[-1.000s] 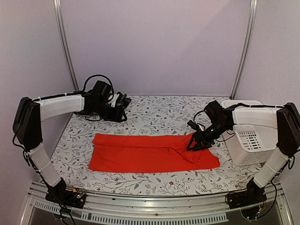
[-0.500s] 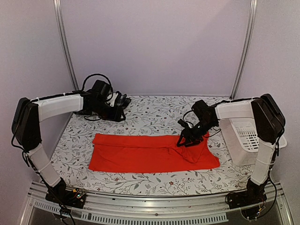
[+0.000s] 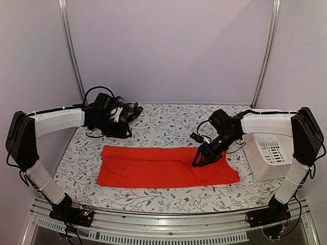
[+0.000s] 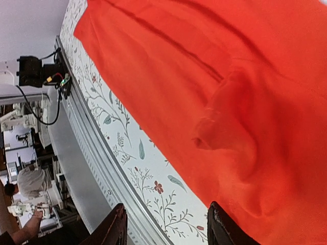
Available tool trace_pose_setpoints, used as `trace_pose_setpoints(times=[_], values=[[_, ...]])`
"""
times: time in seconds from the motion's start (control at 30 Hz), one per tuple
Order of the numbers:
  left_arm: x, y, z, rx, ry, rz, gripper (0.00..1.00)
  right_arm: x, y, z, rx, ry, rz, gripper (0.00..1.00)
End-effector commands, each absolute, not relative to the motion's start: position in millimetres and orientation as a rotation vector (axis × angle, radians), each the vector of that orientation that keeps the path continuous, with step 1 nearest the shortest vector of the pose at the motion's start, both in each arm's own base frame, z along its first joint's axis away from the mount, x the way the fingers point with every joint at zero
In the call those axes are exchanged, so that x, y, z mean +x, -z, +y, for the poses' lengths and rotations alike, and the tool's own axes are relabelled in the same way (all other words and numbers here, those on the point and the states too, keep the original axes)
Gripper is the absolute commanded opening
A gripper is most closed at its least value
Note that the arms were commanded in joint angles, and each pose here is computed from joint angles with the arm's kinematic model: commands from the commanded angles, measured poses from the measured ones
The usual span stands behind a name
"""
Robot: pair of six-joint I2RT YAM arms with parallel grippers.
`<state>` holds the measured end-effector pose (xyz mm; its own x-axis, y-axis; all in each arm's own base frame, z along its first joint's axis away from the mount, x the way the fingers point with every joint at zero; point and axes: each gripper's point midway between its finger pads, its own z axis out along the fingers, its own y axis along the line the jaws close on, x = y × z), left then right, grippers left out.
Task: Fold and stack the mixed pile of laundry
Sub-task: Adjust the rectangle-folded T-shirt at the center of the board.
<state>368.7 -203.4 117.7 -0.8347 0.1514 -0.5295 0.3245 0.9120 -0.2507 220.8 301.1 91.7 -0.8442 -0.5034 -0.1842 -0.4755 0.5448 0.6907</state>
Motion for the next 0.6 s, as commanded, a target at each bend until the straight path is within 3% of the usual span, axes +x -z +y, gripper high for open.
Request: trace_pose_setpoints(times=[0.0, 0.23, 0.47, 0.57], values=[[360, -121, -171, 0.126, 0.508, 2.557, 0.63, 283, -119, 251, 0.59, 1.119, -3.064, 0.52], [347, -104, -105, -0.248, 0.505, 2.561, 0.65, 345, -123, 163, 0.104, 0.729, -3.403, 0.48], [330, -67, -74, -0.431, 0.428, 2.666, 0.65, 350, -85, 147, 0.004, 0.536, -3.383, 0.45], [333, -69, -94, -0.352, 0.557, 2.66, 0.63, 352, -73, 147, 0.007, 0.514, -3.362, 0.45]])
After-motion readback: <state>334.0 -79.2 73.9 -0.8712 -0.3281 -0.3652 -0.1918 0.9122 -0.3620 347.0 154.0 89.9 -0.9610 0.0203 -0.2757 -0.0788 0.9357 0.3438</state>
